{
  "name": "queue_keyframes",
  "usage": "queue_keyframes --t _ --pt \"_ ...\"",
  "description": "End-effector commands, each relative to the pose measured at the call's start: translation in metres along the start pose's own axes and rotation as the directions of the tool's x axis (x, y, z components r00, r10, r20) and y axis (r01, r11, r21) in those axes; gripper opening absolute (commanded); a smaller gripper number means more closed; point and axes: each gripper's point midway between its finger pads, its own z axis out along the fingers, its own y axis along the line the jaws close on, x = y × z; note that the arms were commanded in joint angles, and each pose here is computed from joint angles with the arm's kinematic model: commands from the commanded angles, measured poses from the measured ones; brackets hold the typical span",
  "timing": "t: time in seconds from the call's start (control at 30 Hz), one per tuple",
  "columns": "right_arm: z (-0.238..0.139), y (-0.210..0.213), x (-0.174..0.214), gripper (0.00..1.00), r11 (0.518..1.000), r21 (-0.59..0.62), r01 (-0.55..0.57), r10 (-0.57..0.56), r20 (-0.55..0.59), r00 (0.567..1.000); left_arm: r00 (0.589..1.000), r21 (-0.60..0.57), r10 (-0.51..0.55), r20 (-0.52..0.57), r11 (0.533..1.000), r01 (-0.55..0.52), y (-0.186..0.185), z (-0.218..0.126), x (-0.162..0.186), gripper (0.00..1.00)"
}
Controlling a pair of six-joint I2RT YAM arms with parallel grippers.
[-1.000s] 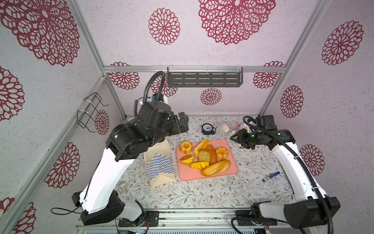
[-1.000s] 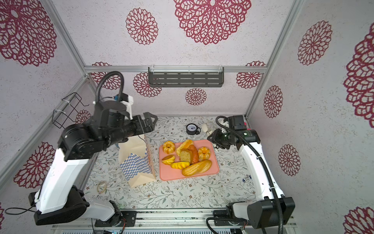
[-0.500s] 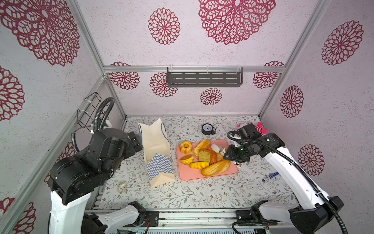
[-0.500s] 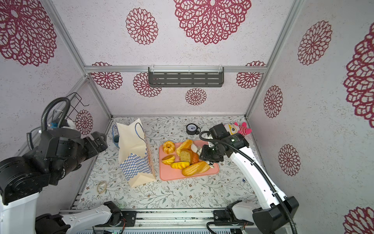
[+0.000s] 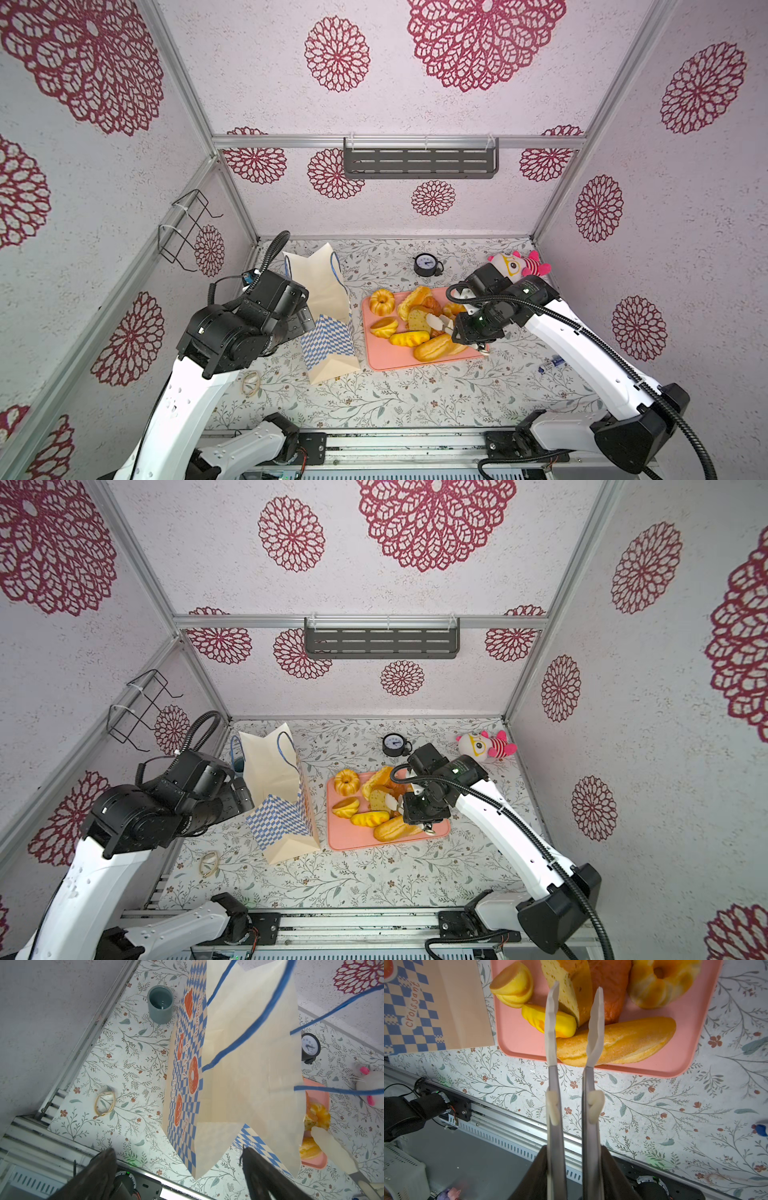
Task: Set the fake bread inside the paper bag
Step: 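Move the left gripper to the bag rim while the right carries tongs over tray, then lower the tongs onto the sliced pound cake and pinch it with the right gripper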
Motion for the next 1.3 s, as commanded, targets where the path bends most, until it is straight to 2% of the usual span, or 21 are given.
queue_keyframes --t 0.0,0.27,0.6,0.87,1.07,1.27 --pt "-0.005 -0.005 -0.003 0.38 0.998 0.047 0.045 -0.046 0.017 0.999 0.999 0.063 -0.035 -0.010 0.997 0.035 -0.009 0.003 -0.002 0.98" --pt "-0.006 -0.013 -0.003 0.39 0.991 0.101 0.090 -0.091 0.011 0.996 0.997 0.084 -0.061 -0.049 0.994 0.065 -0.018 0.024 0.001 1.00" --pt "-0.002 -0.004 -0.010 0.40 0.985 0.070 0.160 -0.161 0.012 0.987 0.993 0.067 -0.116 -0.022 0.991 0.117 -0.012 0.047 -0.013 0.81" --pt "-0.009 0.003 -0.010 0.41 0.981 0.049 0.190 -0.192 0.039 0.981 0.993 0.064 -0.114 -0.028 0.991 0.115 -0.013 0.054 -0.014 0.59" --pt "0.002 0.002 -0.014 0.41 0.976 0.059 0.209 -0.211 0.017 0.977 0.994 0.055 -0.106 -0.040 0.993 0.108 -0.012 0.062 -0.012 0.45" --pt "0.011 0.003 -0.025 0.41 0.972 0.074 0.223 -0.225 0.010 0.974 0.994 0.060 -0.097 -0.049 0.993 0.099 -0.015 0.066 -0.013 0.13"
